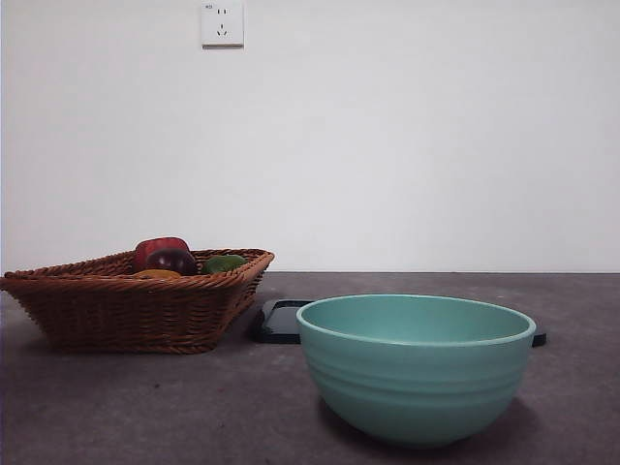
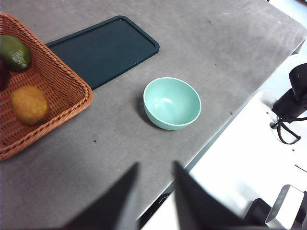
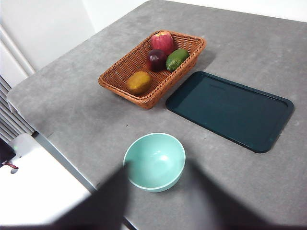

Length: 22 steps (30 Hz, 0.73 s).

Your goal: Pick up the wifruite, put it on the bowl, pick up the plate, put it on desk

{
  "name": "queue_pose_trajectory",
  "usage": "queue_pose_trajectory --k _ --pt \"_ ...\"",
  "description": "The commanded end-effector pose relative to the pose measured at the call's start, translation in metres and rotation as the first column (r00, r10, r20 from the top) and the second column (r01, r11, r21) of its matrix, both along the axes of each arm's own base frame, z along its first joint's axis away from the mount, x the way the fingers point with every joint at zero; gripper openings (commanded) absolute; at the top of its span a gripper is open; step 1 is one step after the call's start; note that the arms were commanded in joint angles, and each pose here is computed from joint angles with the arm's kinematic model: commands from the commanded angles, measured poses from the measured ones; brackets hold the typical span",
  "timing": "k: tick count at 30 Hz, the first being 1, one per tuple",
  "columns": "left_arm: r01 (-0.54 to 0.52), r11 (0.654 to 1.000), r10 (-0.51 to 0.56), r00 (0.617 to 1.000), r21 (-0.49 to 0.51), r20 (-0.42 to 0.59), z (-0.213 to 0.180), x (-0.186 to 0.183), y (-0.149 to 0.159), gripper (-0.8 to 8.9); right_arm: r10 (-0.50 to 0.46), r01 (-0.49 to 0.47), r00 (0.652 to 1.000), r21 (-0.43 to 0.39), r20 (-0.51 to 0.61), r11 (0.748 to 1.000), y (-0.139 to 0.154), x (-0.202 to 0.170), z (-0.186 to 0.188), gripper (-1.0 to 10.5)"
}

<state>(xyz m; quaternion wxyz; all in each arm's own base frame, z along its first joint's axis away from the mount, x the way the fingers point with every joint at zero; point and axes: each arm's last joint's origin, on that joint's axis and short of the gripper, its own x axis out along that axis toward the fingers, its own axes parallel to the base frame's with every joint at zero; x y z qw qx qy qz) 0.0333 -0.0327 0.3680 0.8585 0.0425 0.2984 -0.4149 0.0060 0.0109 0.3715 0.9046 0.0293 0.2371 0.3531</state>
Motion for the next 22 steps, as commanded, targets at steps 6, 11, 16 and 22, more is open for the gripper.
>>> queue_pose_trajectory --k 6,11,16,22 --pt "0.02 1.0 -0.02 0.999 -0.007 0.03 0.0039 0.0 -0.0005 0.19 0.001 -0.001 1.0 0.019 0.017 1.0 -0.0012 -0.0019 0.005 0.1" --pt "0.02 1.0 -0.02 0.999 -0.006 0.03 0.0039 0.0 -0.0005 0.19 0.001 -0.002 1.0 0.02 0.018 1.0 -0.0012 -0.0019 0.0051 0.1" --pt "0.02 1.0 -0.02 0.999 -0.007 0.03 0.0039 0.0 -0.0005 0.19 0.001 -0.002 1.0 0.019 0.018 1.0 -0.0012 -0.0019 0.005 0.1" --pt "0.007 1.0 -0.006 0.999 -0.008 0.033 0.0032 0.0002 0.0001 0.19 0.002 -0.002 1.0 0.019 0.018 1.0 -0.0012 -0.0019 0.005 0.1"
